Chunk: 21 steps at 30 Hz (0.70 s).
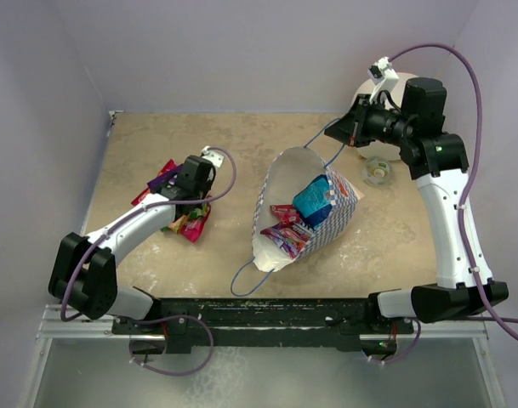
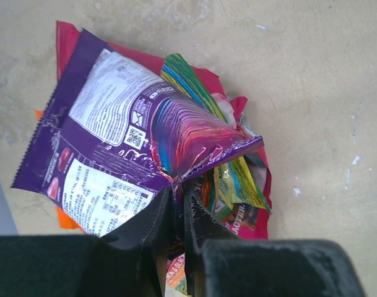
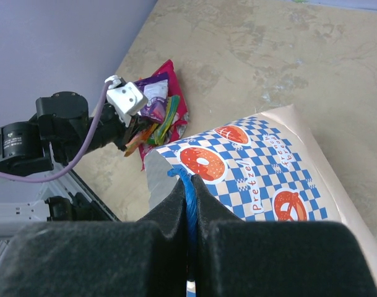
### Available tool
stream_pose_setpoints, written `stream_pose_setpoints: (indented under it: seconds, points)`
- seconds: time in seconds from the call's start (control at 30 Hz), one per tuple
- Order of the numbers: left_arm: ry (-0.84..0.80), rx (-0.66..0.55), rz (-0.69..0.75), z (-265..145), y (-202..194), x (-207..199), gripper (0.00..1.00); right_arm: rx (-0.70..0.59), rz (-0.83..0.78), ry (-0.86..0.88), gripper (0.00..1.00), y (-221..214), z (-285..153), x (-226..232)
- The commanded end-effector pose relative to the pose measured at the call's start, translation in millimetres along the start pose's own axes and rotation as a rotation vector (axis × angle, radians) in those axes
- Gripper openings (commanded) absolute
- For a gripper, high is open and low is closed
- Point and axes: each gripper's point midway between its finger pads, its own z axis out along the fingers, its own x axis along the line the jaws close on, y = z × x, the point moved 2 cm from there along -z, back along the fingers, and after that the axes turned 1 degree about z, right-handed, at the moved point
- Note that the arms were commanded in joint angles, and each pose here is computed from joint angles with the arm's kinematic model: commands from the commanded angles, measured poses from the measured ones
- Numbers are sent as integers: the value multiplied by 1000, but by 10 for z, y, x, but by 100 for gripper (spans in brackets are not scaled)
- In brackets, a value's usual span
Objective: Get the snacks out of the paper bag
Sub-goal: Place the snack at the center of the board.
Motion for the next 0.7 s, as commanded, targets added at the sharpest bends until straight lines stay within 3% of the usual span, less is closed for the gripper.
stream_pose_setpoints:
  seconds: [0.0,0.37,0.67]
  points:
    - [-70,-3,-82,-93,-49,-116,19,-34,-38,23,0,73,-61,79]
    - [-116,-38,-127,-336,103,-84,53,-30,-35,25,0,63,-64,84]
    - [-212,-174,-224,-834,571,-7,63,-30,-33,28,0,80,-40,77]
